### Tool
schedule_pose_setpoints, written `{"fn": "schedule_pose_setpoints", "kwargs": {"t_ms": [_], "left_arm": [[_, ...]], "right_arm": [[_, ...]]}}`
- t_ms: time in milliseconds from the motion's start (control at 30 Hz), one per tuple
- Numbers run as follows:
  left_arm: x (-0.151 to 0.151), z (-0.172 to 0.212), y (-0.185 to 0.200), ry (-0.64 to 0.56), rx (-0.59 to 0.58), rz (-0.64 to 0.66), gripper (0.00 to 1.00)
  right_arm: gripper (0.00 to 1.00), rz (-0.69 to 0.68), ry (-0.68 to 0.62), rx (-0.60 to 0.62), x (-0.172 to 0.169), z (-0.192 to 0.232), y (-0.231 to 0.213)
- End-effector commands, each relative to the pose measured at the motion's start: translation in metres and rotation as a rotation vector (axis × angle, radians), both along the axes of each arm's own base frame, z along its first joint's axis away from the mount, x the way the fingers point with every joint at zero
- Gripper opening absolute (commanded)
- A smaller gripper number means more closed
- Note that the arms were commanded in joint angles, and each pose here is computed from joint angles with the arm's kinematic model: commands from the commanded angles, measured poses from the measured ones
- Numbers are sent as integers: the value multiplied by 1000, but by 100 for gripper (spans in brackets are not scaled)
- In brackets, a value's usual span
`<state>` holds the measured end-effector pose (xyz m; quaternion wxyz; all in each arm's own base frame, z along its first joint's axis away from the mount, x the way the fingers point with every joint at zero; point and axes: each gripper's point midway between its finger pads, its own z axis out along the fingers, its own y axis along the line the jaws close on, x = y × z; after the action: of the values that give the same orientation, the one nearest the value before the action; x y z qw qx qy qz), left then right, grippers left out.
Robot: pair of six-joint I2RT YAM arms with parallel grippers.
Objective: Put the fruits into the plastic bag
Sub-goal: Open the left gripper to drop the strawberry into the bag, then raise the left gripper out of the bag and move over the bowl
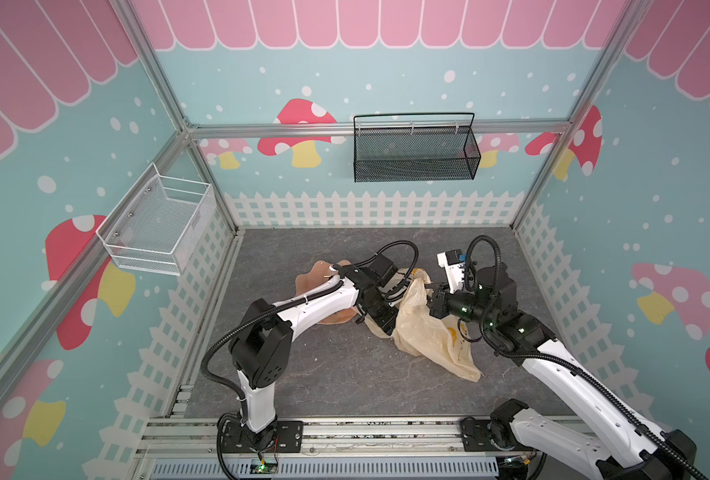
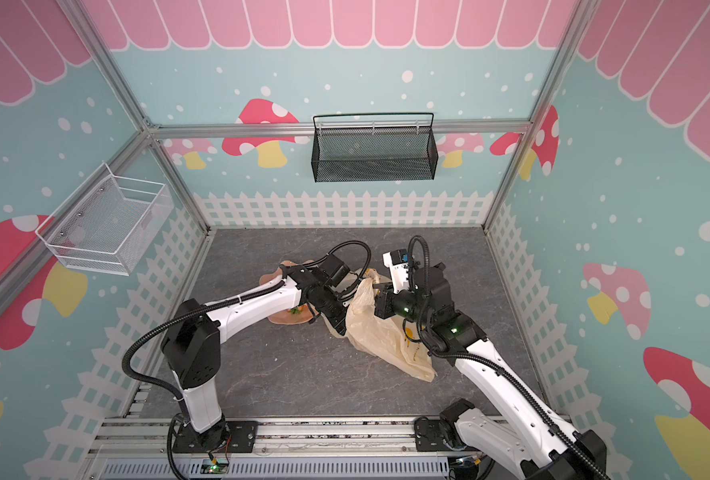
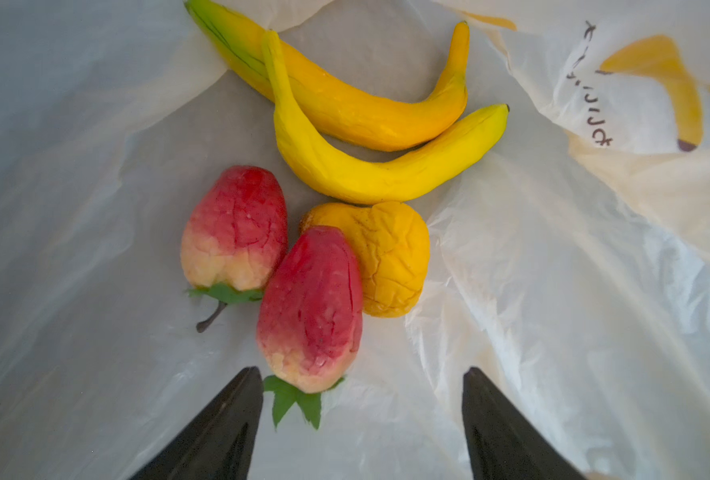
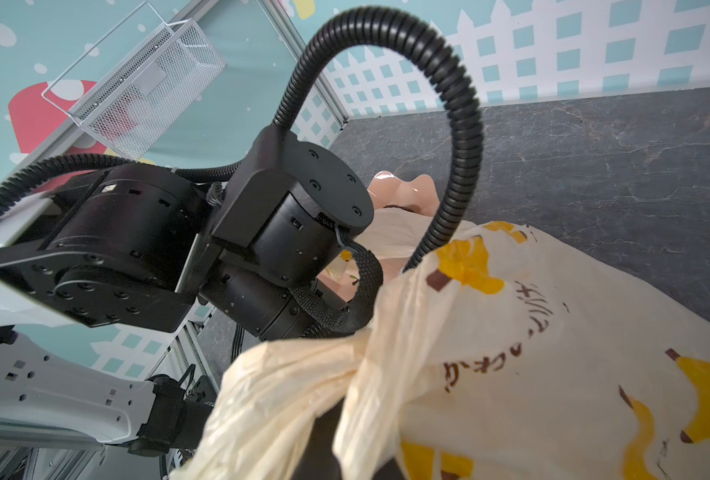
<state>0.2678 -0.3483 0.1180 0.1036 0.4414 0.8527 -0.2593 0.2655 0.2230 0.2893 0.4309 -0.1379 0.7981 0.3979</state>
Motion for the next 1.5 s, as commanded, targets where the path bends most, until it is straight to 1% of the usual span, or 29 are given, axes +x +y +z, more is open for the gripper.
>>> {"fn": "schedule_pose_setpoints", "kwargs": {"t_ms": [0, 133, 333, 567, 667, 800, 833, 900, 967, 1033, 1133, 1200, 1300, 1467], "left_arm": [[-2, 9, -1, -5, -21, -10, 78], [13, 24, 7, -23, -57, 58, 78], [38, 63, 30, -56, -169, 203, 78], [40, 98, 56, -77, -282, 282, 77], [45, 111, 72, -73, -335, 346, 77], [56, 129, 98, -92, -418, 465, 77], [66, 133, 115, -110, -428, 527, 78], [76, 137, 134, -115, -447, 620, 78], [90, 134, 159, -130, -416, 741, 78], [103, 120, 194, -142, -317, 904, 81], [111, 100, 228, -112, -198, 1047, 86], [114, 89, 238, -96, -127, 1084, 89], [118, 76, 246, -65, -38, 1128, 90], [126, 61, 247, -64, 62, 1159, 94]], "right_arm": [[0, 13, -10, 9, 0, 1, 4], [0, 14, -10, 8, 0, 1, 4], [0, 10, -10, 6, 1, 1, 4], [0, 8, -9, 2, 3, 0, 4], [0, 11, -6, 1, 3, -1, 5], [0, 12, -9, 1, 4, -1, 5], [0, 12, -10, 0, 4, 0, 5], [0, 15, -8, -1, 4, 0, 6], [0, 15, -9, -2, 4, -1, 6], [0, 17, -9, -1, 4, -1, 6], [0, 16, -10, 0, 4, 0, 6], [0, 17, -9, 0, 4, 0, 6], [0, 17, -10, 0, 4, 0, 6], [0, 15, -10, 1, 5, 1, 6]]}}
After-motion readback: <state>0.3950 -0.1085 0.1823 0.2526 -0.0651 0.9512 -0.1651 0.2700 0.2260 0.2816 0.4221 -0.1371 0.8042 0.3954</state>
